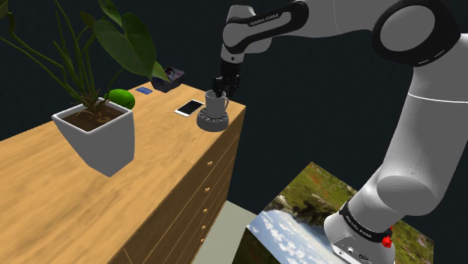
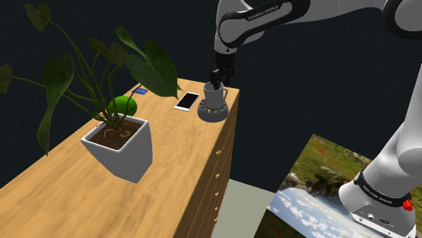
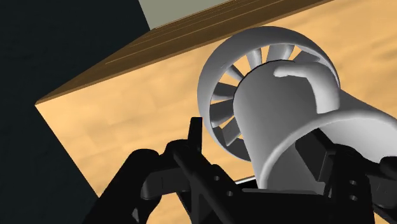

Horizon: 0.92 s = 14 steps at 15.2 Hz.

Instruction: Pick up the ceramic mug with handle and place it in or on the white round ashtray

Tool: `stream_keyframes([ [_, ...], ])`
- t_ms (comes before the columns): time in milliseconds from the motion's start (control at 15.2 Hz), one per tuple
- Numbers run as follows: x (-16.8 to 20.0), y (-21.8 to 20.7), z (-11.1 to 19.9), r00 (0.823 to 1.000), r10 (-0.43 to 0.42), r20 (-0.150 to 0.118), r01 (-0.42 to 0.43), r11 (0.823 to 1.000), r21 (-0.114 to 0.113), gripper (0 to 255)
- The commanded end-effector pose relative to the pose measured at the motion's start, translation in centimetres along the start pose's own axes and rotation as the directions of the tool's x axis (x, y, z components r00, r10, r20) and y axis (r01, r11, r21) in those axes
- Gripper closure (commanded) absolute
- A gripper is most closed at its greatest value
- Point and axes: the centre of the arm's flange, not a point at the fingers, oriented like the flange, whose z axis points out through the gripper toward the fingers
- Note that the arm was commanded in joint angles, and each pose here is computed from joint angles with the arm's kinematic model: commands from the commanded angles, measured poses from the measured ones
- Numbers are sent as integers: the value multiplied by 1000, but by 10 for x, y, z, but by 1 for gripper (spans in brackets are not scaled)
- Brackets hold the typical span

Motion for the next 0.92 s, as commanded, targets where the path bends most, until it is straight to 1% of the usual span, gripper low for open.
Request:
stream_keyframes([
  [0,0,0,0,1000,0,0,0,1000,0,0],
  [198,0,0,0,1000,0,0,0,1000,0,0],
  [462,0,0,-50,1000,0,0,0,1000,0,0],
  [858,0,0,-50,1000,0,0,0,1000,0,0],
])
